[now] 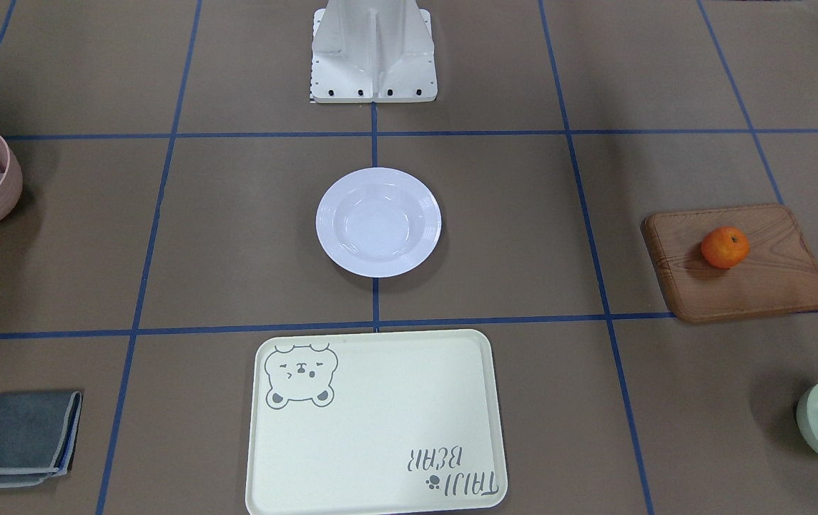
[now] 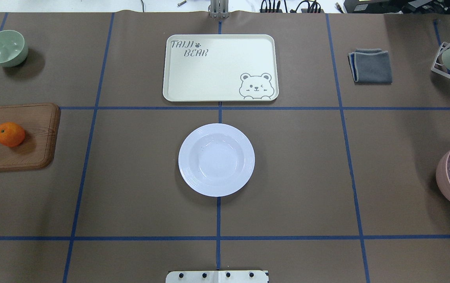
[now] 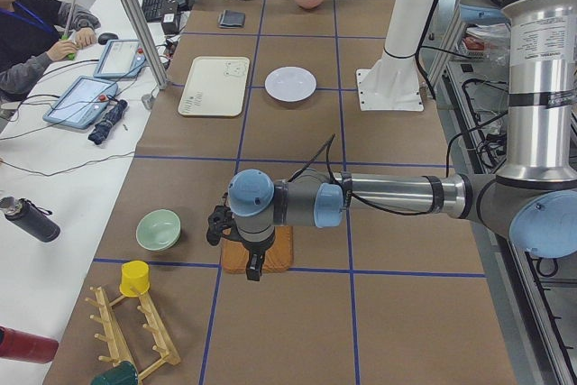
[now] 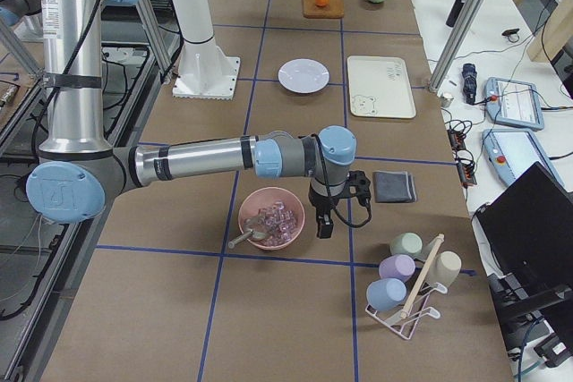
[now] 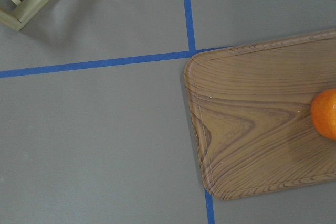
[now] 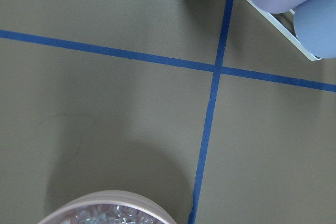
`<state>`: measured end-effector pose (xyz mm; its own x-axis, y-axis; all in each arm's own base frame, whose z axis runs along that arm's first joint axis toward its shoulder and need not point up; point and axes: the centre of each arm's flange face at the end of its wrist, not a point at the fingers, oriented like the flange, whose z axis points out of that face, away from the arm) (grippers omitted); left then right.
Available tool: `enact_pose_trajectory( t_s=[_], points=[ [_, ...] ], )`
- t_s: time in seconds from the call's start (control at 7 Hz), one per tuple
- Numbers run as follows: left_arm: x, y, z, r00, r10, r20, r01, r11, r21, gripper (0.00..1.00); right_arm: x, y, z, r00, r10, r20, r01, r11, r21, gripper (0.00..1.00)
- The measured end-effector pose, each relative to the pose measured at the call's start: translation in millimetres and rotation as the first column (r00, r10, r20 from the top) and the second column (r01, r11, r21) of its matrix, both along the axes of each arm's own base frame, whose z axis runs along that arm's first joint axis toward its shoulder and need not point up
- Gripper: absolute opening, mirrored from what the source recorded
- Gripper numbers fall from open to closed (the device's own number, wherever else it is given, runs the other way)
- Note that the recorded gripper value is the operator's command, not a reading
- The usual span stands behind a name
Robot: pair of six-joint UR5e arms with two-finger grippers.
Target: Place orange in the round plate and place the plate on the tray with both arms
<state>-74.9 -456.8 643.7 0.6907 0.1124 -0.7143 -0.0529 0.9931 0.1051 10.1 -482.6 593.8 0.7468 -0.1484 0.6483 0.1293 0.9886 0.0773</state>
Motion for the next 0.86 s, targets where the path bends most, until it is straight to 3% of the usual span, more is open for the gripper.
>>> enact_pose_trajectory(
  t_s=[0.43,0.86],
  points=[
    [0,-2,-4,1.0,-0.001,0.001,0.001,0.999,0.046,0.99,0,-2,-9,1.0,-0.002,0.004,0.002,1.0,0.021,1.0],
    [0,-8,-17,1.0,-0.002,0.005,0.001,0.991,0.136,0.99,-1,-8,-52,1.0,-0.005,0.015,0.004,0.994,0.109,1.0]
  ],
)
